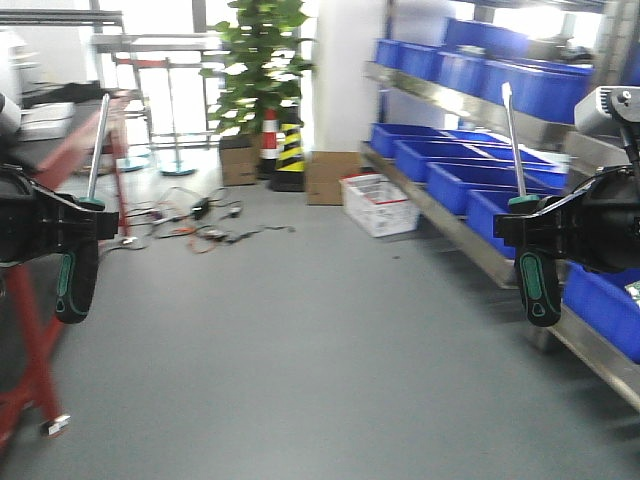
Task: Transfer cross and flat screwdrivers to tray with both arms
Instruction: 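Carry both screwdrivers while driving to the grey tray under the blue bin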
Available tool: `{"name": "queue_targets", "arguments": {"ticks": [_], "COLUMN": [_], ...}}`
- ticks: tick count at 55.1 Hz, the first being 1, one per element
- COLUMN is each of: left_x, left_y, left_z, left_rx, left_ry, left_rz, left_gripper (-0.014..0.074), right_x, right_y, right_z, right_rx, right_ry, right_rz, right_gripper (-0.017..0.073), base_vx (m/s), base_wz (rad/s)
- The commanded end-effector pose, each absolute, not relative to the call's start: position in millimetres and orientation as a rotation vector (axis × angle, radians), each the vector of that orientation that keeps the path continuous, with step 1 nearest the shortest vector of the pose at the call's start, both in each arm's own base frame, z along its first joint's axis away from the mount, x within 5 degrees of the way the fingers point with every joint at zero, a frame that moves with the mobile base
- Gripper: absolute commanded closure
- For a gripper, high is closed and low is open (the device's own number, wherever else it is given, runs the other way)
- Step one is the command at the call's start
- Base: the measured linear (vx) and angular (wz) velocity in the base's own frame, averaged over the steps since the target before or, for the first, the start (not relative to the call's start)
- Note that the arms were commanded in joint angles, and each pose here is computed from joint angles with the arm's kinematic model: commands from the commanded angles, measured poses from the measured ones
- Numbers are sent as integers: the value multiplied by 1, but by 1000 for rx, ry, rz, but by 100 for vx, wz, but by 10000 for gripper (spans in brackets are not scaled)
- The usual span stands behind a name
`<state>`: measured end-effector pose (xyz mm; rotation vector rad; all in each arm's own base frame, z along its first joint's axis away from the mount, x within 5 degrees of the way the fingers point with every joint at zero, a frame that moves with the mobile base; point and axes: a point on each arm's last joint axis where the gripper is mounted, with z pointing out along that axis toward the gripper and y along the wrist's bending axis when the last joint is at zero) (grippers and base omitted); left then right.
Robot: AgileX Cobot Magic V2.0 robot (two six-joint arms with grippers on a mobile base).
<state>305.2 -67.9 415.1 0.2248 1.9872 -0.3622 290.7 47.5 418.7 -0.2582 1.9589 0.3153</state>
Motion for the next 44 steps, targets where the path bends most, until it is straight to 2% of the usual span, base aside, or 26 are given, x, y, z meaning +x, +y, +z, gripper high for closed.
{"name": "queue_targets", "arguments": {"ticks": [1, 44], "left_x": [296, 296], "left_y": [-66, -66], "left_z": [442, 442], "left_rx": [179, 179], "left_ry": [1847, 1847], "left_rz": [-376, -376], "left_gripper": [591, 591], "right_x": [282, 282], "right_y": [44, 44], "right_z": [446, 446], "right_rx": [-222, -222], "right_ry": [1822, 1822], "right_rz": [295, 295], "right_gripper": [567, 567], "base_vx": [47, 42], "base_wz": [-65, -89]}}
